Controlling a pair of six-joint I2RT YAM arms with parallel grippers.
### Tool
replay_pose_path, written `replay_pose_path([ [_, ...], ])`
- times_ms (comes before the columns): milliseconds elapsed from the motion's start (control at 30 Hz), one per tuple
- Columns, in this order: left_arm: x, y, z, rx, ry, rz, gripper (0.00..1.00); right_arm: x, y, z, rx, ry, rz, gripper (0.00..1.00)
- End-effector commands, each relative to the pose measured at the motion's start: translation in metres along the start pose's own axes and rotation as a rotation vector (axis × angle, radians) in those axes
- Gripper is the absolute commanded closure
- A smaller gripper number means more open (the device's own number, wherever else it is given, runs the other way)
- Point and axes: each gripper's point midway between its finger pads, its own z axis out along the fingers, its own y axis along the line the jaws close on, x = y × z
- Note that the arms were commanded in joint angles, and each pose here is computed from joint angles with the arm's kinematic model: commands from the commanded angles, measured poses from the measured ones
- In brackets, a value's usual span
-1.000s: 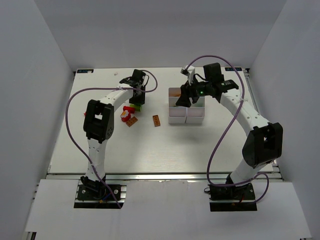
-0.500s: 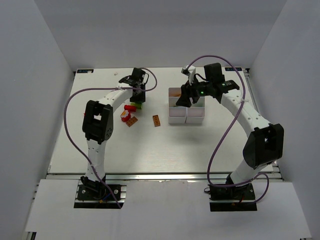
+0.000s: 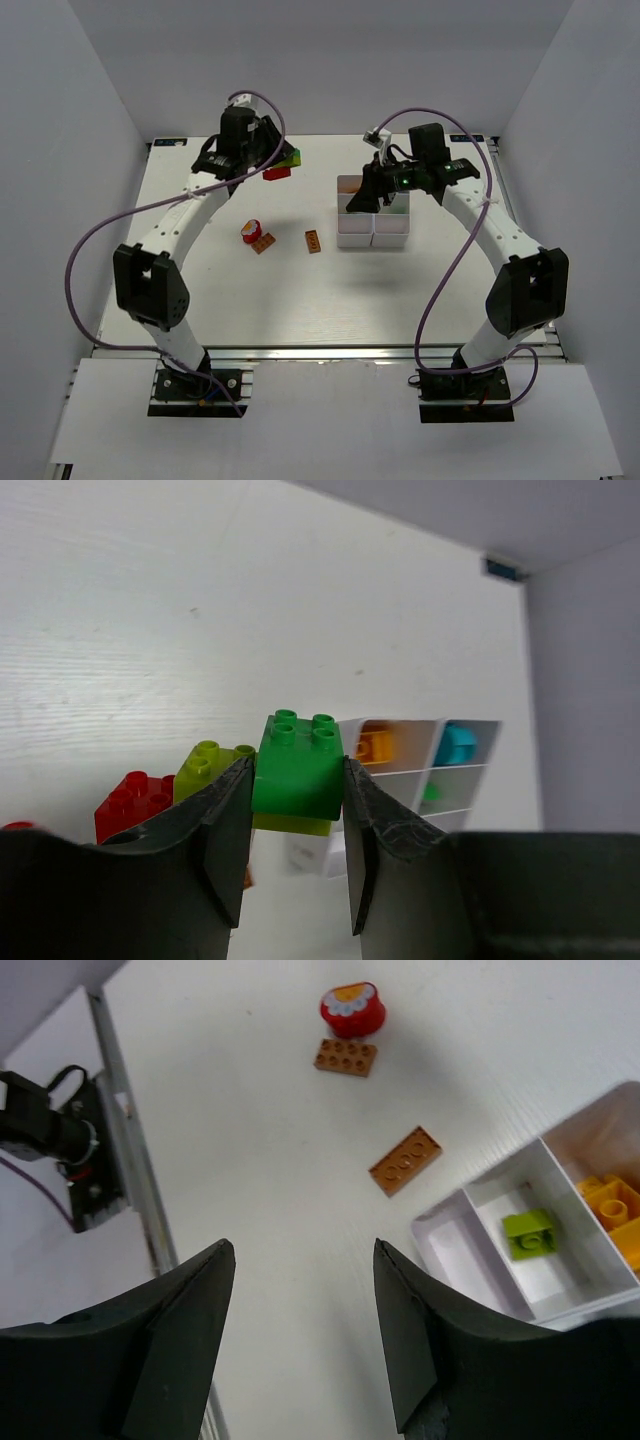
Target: Sort the legos into containers by color
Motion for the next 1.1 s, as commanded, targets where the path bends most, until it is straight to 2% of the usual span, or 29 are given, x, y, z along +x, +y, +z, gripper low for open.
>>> replay_pose_path([
  [0,-0.02,-0.035,-0.03,0.19,-0.062,-0.138,1.0,-0.031,0.027,-0.01,-0.104,-0.069,0.018,0.37],
  [133,-0.034,-0.065,-0.07,0.391,-0.125,-0.228,1.0,-0.049,0.042,-0.012,-0.186,-0.117,0.023,0.37],
  [200,-0.023,-0.063,-0.075,0.426,-0.108,-0.301,1.0,-0.054,0.051,-0.013,-0.225,-0.127,0.119,0.37],
  [267,-0.035,-0.078,-0.097,0.538,-0.162,-0.321,1.0,-0.068,0.059,-0.015,-0.287,-0.17,0.128,0.38],
  [300,-0.037,-0.079,-0.102,0.567,-0.162,-0.37,1.0,-0.066,0.064,-0.015,-0.317,-0.158,0.257,0.38],
  [333,-0.029,-0.074,-0.101,0.576,-0.15,-0.394,1.0,-0.068,0.072,-0.017,-0.368,-0.156,0.292,0.38],
  [367,-0.037,-0.083,-0.114,0.653,-0.171,-0.421,1.0,-0.081,0.077,-0.02,-0.402,-0.203,0.237,0.38],
  [400,-0.036,-0.086,-0.118,0.685,-0.171,-0.431,1.0,-0.083,0.082,-0.023,-0.435,-0.19,0.351,0.38],
  [433,-0.035,-0.087,-0.12,0.723,-0.184,-0.437,1.0,-0.076,0.085,-0.022,-0.472,-0.173,0.39,0.39],
  [467,-0.035,-0.09,-0.125,0.752,-0.174,-0.452,1.0,-0.086,0.091,-0.027,-0.505,-0.218,0.31,0.39],
  [500,-0.035,-0.091,-0.127,0.773,-0.175,-0.454,1.0,-0.088,0.098,-0.031,-0.539,-0.198,0.399,0.38],
  [533,-0.035,-0.093,-0.131,0.808,-0.184,-0.45,1.0,-0.082,0.098,-0.029,-0.564,-0.183,0.419,0.38],
  [567,-0.035,-0.095,-0.134,0.832,-0.181,-0.466,1.0,-0.083,0.101,-0.03,-0.584,-0.185,0.416,0.38],
  [600,-0.035,-0.097,-0.137,0.853,-0.174,-0.467,1.0,-0.084,0.105,-0.031,-0.609,-0.207,0.346,0.38],
  [667,-0.04,-0.1,-0.144,0.891,-0.19,-0.488,1.0,-0.08,0.106,-0.03,-0.629,-0.191,0.397,0.37],
  [700,-0.041,-0.1,-0.145,0.895,-0.191,-0.497,1.0,-0.079,0.106,-0.03,-0.628,-0.198,0.393,0.34],
  [733,-0.043,-0.099,-0.144,0.887,-0.195,-0.514,1.0,-0.081,0.103,-0.028,-0.616,-0.207,0.398,0.11],
  [767,-0.046,-0.099,-0.144,0.883,-0.194,-0.535,1.0,-0.09,0.1,-0.026,-0.585,-0.252,0.262,0.11],
  [800,-0.047,-0.098,-0.143,0.876,-0.191,-0.549,1.0,-0.098,0.092,-0.023,-0.539,-0.275,0.207,0.11],
  [833,-0.047,-0.096,-0.14,0.854,-0.184,-0.571,1.0,-0.09,0.069,-0.007,-0.387,-0.225,0.394,0.11],
  [867,-0.047,-0.094,-0.139,0.844,-0.183,-0.587,1.0,-0.093,0.053,0.001,-0.278,-0.255,0.129,0.1],
  [900,-0.047,-0.093,-0.139,0.838,-0.185,-0.596,1.0,-0.111,0.06,-0.002,-0.245,-0.268,0.038,0.11],
  [933,-0.048,-0.091,-0.14,0.821,-0.191,-0.61,1.0,-0.108,0.045,0.002,-0.149,-0.257,0.052,0.11],
  [1067,-0.045,-0.082,-0.135,0.744,-0.189,-0.619,1.0,-0.103,0.02,0.007,0.014,-0.243,-0.013,0.11],
])
